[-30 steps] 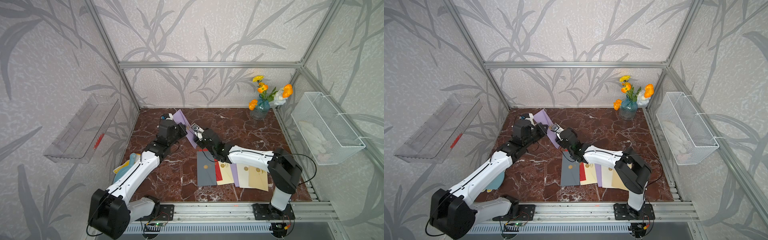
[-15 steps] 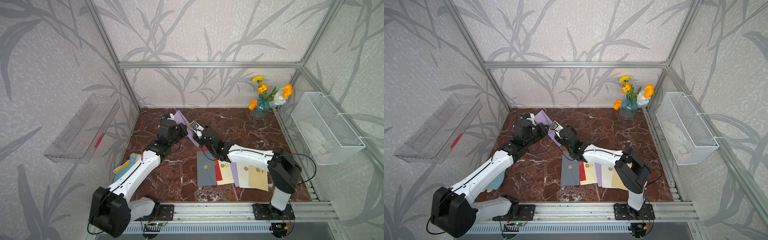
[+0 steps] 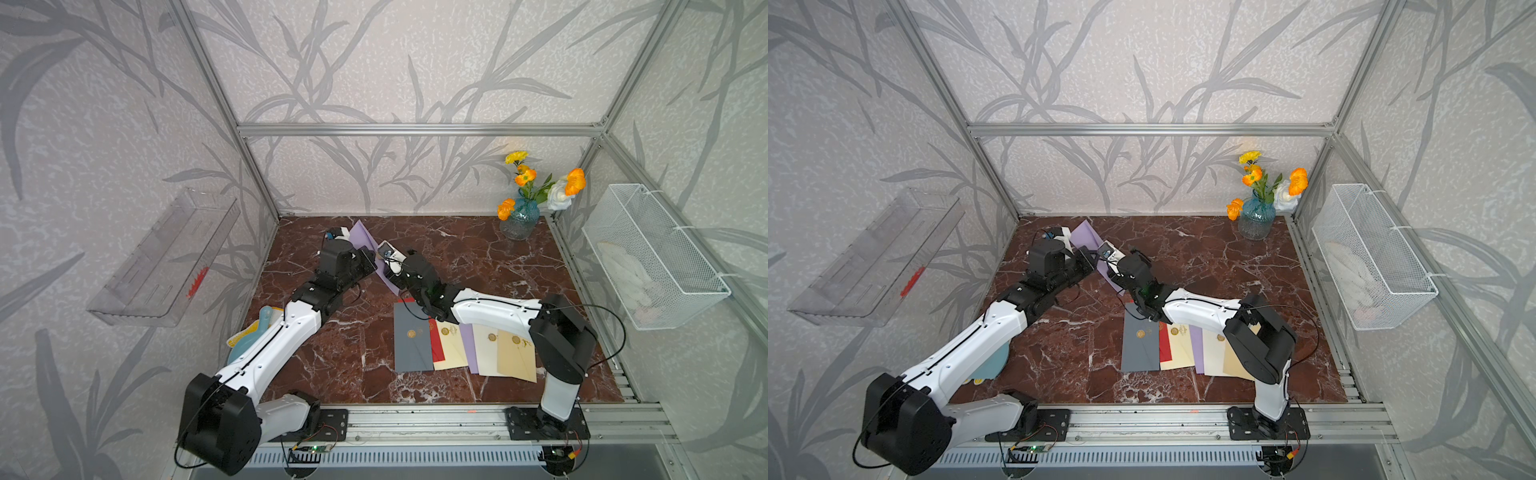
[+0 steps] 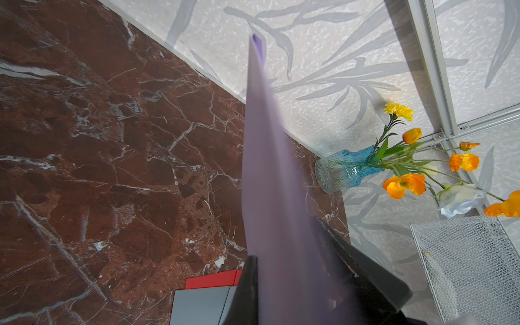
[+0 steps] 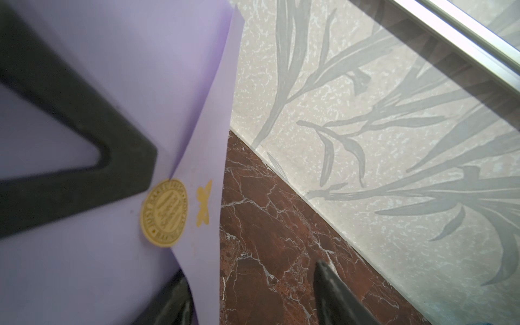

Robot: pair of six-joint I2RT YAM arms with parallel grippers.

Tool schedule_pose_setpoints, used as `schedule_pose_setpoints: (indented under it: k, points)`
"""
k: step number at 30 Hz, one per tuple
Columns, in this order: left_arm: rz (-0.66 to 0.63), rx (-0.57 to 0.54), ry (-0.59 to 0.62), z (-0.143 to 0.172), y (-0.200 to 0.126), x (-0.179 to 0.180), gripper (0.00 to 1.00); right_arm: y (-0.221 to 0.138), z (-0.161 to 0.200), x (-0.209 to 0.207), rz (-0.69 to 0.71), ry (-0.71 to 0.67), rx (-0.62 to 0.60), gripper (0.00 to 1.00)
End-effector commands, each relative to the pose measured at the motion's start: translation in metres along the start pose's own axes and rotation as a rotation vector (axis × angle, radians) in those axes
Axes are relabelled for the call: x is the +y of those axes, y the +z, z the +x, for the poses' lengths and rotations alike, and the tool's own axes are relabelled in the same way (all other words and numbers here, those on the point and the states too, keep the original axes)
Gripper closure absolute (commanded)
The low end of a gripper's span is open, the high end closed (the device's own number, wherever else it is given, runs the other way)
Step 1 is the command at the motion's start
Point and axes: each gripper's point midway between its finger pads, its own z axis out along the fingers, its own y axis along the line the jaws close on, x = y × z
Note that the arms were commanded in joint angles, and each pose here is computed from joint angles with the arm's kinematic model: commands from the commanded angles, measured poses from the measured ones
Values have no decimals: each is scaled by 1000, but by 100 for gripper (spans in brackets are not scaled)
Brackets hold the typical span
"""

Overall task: Open the envelope
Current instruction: Open the envelope flap on the envelope.

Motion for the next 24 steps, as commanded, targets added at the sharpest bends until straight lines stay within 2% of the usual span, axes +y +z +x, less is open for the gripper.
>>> schedule_pose_setpoints:
  k: [1,24]
  points:
    - [11,59,1,15,1,-1,100,3,-29,-17,56,39,-79,34]
    - [11,58,12,17,-1,1,100,6,-33,-20,73,12,-82,34]
